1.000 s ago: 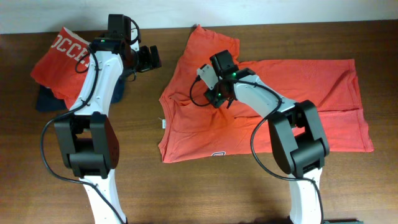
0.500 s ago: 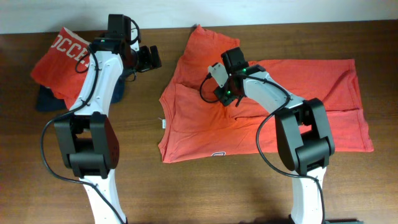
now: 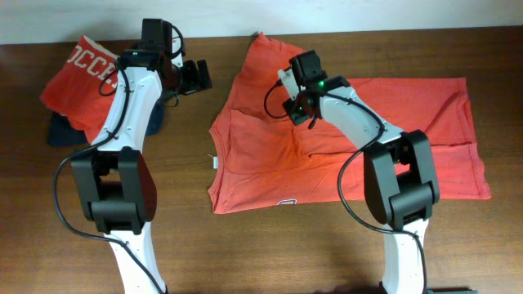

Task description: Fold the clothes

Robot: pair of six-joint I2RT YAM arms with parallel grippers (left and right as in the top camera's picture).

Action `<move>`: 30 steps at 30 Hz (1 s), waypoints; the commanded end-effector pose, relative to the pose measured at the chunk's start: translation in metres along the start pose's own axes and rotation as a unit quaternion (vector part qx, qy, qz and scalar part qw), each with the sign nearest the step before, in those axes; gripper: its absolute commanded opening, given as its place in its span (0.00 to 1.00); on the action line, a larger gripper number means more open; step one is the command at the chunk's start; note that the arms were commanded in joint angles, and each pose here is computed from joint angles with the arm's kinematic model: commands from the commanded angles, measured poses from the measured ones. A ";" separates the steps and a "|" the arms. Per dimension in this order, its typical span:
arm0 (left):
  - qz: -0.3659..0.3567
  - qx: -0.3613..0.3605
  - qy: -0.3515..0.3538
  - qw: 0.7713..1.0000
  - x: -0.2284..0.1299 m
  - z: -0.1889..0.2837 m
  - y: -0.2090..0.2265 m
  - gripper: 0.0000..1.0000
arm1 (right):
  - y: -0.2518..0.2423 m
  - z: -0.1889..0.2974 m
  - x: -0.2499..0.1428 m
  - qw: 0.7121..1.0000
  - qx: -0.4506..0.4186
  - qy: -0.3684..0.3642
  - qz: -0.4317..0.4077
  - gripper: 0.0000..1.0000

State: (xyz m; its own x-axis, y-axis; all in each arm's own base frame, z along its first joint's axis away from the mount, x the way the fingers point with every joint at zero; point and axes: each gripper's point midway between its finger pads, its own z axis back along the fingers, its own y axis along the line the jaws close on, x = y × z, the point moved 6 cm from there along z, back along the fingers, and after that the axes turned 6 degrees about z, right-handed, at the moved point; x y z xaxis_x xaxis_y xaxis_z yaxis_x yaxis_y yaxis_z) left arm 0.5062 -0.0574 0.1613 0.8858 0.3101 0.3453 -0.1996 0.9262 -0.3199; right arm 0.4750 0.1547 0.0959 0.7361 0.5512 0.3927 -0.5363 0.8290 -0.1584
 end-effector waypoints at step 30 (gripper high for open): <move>0.005 -0.007 -0.003 1.000 0.003 0.002 -0.002 0.99 | -0.295 0.158 -0.170 0.901 -0.138 0.071 -0.405 0.99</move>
State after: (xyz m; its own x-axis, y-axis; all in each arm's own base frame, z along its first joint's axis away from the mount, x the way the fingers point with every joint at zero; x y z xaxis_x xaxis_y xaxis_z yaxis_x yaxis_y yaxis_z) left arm 0.5062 -0.0574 0.1613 0.8858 0.3101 0.3453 -0.1996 0.9262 -0.3199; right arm 0.4496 -0.1786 0.2071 0.9250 -0.2066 0.3190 0.2623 0.9544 -0.1423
